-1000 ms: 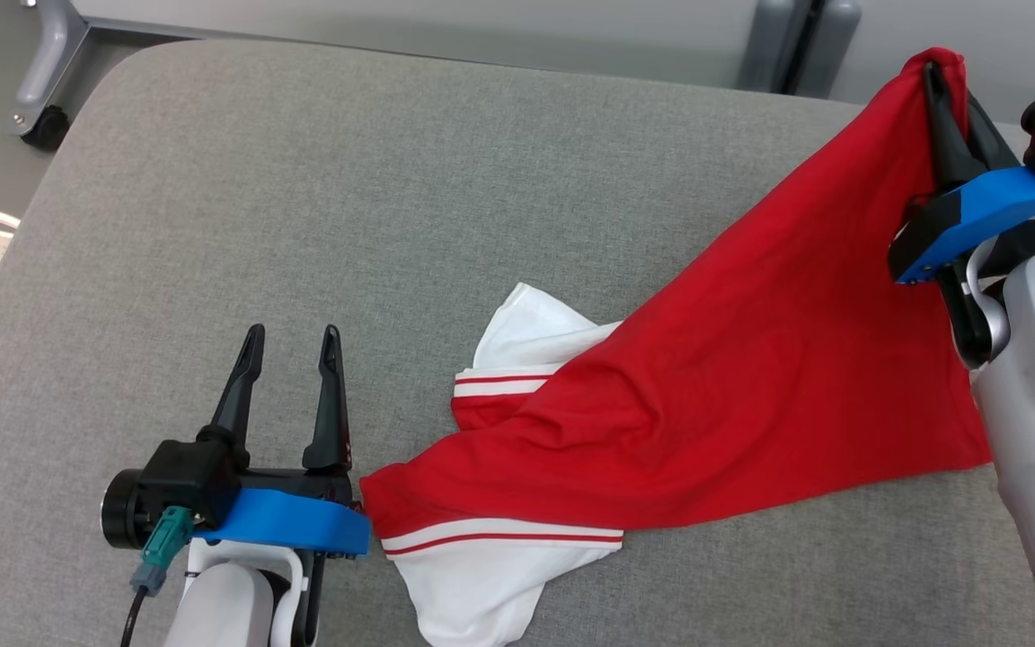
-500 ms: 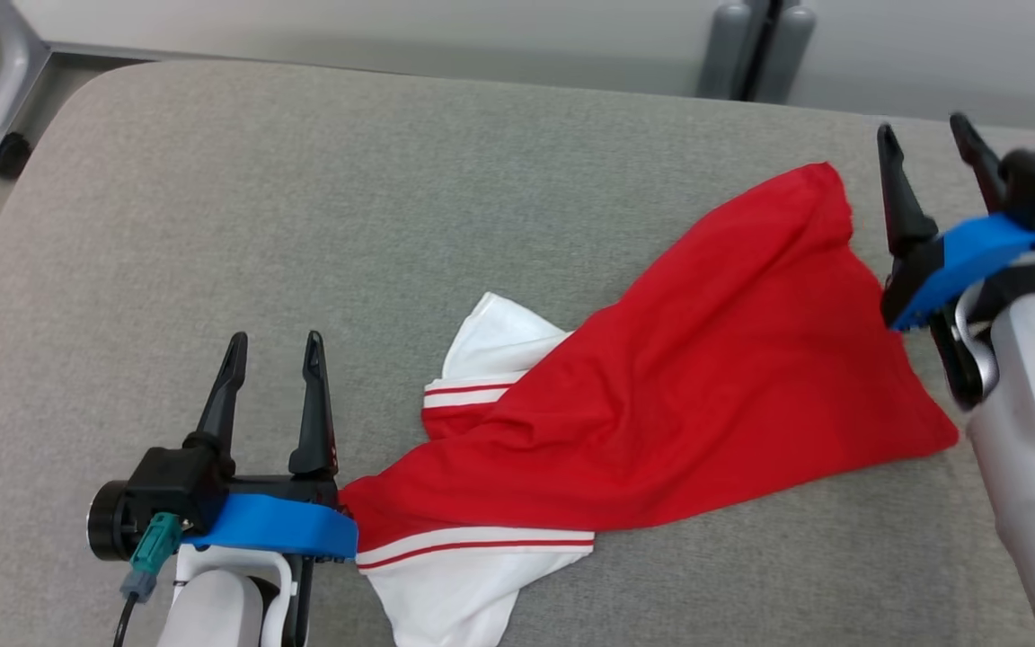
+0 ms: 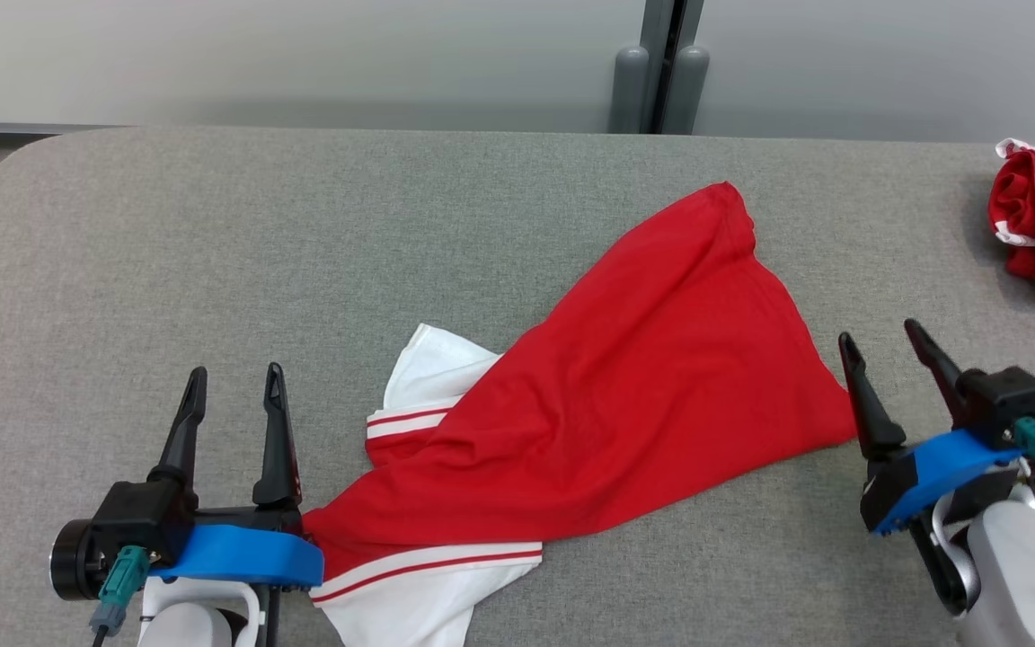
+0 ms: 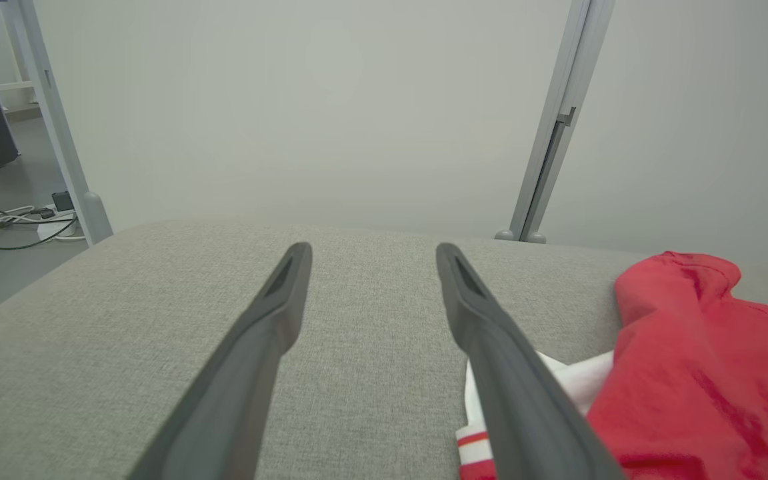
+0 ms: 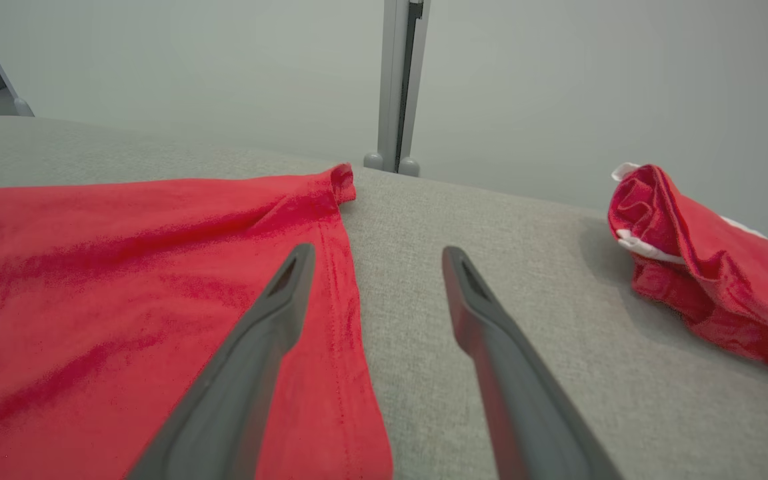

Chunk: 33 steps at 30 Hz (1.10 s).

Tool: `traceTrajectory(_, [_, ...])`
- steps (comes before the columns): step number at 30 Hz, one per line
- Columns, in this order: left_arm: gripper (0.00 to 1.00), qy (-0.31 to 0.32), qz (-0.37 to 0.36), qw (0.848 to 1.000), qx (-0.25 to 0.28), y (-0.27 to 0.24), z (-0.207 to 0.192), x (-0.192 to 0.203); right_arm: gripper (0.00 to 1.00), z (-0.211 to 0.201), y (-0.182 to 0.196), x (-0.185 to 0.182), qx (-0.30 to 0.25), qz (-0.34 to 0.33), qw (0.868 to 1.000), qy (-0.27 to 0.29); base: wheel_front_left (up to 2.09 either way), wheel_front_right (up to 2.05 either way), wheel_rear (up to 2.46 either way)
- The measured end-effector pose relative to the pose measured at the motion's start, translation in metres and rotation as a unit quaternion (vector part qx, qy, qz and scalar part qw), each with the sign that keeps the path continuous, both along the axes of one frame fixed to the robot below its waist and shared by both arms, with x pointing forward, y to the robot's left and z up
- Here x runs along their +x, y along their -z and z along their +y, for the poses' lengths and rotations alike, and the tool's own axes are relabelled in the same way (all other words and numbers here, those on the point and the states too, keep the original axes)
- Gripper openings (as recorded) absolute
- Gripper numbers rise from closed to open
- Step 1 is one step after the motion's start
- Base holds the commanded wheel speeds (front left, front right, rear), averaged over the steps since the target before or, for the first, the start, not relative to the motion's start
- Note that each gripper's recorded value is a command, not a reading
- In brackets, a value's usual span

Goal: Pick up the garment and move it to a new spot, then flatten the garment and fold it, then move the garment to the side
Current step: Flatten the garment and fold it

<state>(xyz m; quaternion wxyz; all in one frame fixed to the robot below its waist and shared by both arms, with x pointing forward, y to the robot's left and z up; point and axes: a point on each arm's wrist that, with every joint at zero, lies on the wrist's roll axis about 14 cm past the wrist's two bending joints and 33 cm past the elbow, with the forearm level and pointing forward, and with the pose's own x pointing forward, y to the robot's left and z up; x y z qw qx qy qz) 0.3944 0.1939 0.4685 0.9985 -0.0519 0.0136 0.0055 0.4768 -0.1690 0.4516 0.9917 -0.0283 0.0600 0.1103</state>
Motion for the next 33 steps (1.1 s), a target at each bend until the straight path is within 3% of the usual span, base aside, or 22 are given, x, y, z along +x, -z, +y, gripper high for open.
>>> traceTrajectory(7, [1.0,0.002,0.0,1.0,0.003,0.0,0.0,-0.003,1.0,0.007,0.024,-0.027,0.0,0.034,0.999,-0.014,0.0,0.0,0.0])
traceTrajectory(19, [1.0,-0.009,0.009,1.0,0.003,0.005,0.007,-0.005,1.0,0.004,0.075,-0.024,-0.02,0.122,0.992,-0.014,0.0,0.0,0.0])
traceTrajectory(20, [1.0,-0.011,0.011,1.0,0.003,0.006,0.009,-0.006,0.49,0.006,0.079,-0.025,-0.018,0.13,0.991,-0.014,0.0,0.0,0.0])
traceTrajectory(22, [1.0,-0.014,0.012,1.0,0.004,0.007,0.01,-0.006,0.0,0.01,0.087,-0.027,-0.014,0.143,0.989,-0.017,0.0,0.0,0.0])
traceTrajectory(27, [1.0,-0.013,0.011,1.0,0.003,0.006,0.009,-0.009,0.0,0.02,0.081,-0.029,0.004,0.137,0.99,-0.023,0.0,0.0,0.0])
traceTrajectory(33, [1.0,0.003,0.007,1.0,-0.002,0.004,-0.003,-0.011,0.0,0.025,0.047,-0.04,0.032,0.083,0.996,-0.029,0.0,0.0,0.0])
